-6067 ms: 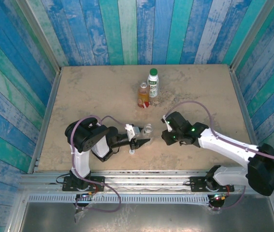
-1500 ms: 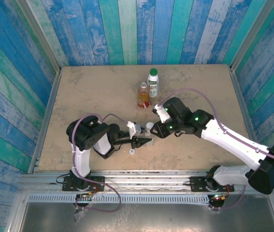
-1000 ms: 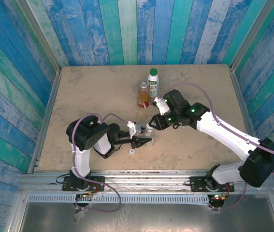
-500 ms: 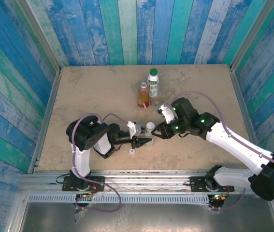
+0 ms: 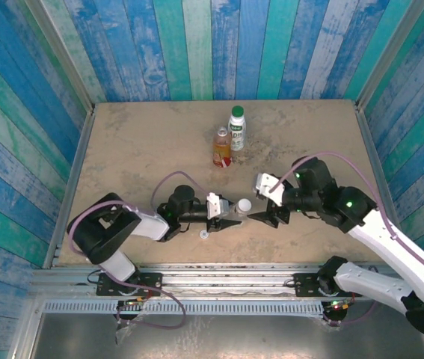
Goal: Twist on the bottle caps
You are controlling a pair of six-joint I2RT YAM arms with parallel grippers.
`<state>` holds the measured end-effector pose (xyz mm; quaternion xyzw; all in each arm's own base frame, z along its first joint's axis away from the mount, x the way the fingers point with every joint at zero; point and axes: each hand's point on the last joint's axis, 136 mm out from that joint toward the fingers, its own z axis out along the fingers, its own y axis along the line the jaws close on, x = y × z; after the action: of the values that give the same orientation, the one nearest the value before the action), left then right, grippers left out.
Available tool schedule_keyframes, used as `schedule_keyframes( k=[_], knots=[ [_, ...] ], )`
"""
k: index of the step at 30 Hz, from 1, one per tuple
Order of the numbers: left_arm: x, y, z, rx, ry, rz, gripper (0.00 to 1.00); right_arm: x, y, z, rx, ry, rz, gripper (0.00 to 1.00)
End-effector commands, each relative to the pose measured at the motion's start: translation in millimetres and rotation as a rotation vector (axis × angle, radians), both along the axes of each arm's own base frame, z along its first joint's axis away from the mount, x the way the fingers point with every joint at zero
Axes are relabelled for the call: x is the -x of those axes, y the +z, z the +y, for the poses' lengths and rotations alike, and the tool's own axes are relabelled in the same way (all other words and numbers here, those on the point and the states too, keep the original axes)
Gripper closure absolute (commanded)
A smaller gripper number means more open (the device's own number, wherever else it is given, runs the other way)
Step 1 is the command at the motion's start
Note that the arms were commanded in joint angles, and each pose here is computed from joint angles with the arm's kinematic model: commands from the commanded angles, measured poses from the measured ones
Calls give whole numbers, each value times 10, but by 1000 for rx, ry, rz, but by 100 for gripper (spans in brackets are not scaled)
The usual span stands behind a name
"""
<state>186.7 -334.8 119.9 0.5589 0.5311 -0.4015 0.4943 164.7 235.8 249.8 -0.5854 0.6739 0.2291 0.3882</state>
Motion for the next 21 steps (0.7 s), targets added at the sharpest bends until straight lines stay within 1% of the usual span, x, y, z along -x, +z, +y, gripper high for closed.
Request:
schedule_keyframes(
  k=[1, 6, 11, 21],
  knots=[
    [70, 150, -26, -10, -34, -59, 47, 137, -57, -74, 108, 159, -82, 20],
    [74, 210, -37, -12, -46, -92, 47, 143, -74, 16, 176, 180, -30, 31],
    [103, 247, -23, 0, -53, -98, 47, 63, -185, 77, 251, 179, -47, 32],
    [153, 288, -11, 18, -69, -113, 48, 21, -359, 200, 272, 216, 5, 41]
  ],
)
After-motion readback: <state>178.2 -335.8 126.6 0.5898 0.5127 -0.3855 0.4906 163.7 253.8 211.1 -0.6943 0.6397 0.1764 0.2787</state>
